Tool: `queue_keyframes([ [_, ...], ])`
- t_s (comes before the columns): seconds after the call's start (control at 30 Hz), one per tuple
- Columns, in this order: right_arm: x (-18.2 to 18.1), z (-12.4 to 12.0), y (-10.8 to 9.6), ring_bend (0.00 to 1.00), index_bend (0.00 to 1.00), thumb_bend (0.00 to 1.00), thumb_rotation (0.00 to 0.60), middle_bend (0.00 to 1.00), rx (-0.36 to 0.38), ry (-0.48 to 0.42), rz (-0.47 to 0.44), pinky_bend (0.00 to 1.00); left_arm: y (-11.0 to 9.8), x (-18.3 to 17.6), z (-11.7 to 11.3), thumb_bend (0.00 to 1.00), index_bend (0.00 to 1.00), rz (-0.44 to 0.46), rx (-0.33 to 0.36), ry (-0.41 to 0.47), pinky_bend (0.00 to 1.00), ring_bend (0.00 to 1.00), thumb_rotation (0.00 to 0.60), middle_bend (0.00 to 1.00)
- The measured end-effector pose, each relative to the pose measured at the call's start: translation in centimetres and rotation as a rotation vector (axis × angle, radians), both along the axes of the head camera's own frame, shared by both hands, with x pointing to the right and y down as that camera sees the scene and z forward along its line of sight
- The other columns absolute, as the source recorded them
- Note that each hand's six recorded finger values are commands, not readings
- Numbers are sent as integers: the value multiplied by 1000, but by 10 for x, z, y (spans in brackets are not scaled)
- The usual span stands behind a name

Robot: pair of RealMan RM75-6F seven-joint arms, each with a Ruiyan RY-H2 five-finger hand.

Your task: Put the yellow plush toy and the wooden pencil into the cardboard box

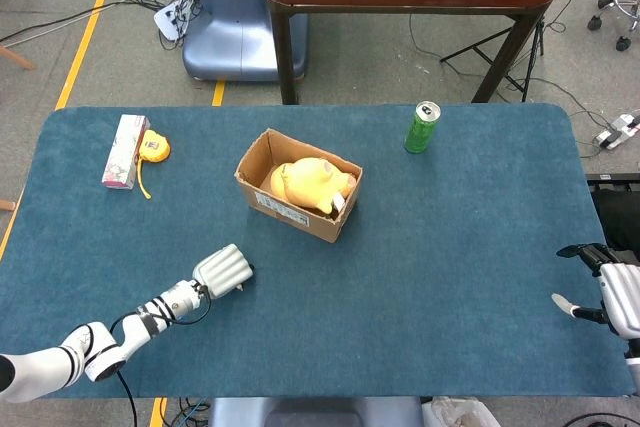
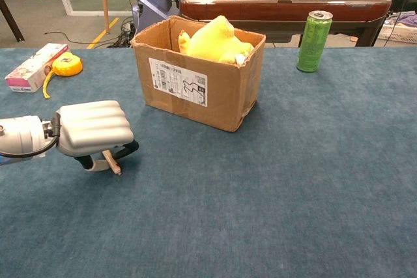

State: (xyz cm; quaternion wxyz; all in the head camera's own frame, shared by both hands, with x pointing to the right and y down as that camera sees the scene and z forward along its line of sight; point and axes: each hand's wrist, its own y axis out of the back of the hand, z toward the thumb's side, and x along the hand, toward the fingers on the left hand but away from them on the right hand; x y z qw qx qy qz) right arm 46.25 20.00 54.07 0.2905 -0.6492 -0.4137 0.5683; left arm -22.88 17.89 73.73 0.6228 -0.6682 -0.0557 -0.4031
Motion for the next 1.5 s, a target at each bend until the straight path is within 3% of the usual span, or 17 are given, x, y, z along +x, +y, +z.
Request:
queue_keyframes([
  [0.43,0,0,0,240,349,145,600,358,0,0,1,469,-1,-4,-10,238,666,0,27,7,951,808,600,873],
  [0.83,-3,2,1,240,349,145,600,358,-7,2,-8,469,-10,-15,-44,238,666,-16,90,17,951,808,600,873],
  [1.13,-4,4,2,240,349,145,600,358,-12,6,-13,469,-27,-22,-79,238,670,-57,169,43,951,807,600,873],
  [1.5,-6,7,3,240,349,145,600,358,-19,11,-18,469,-64,-16,-122,238,677,-130,280,120,951,807,600,873],
])
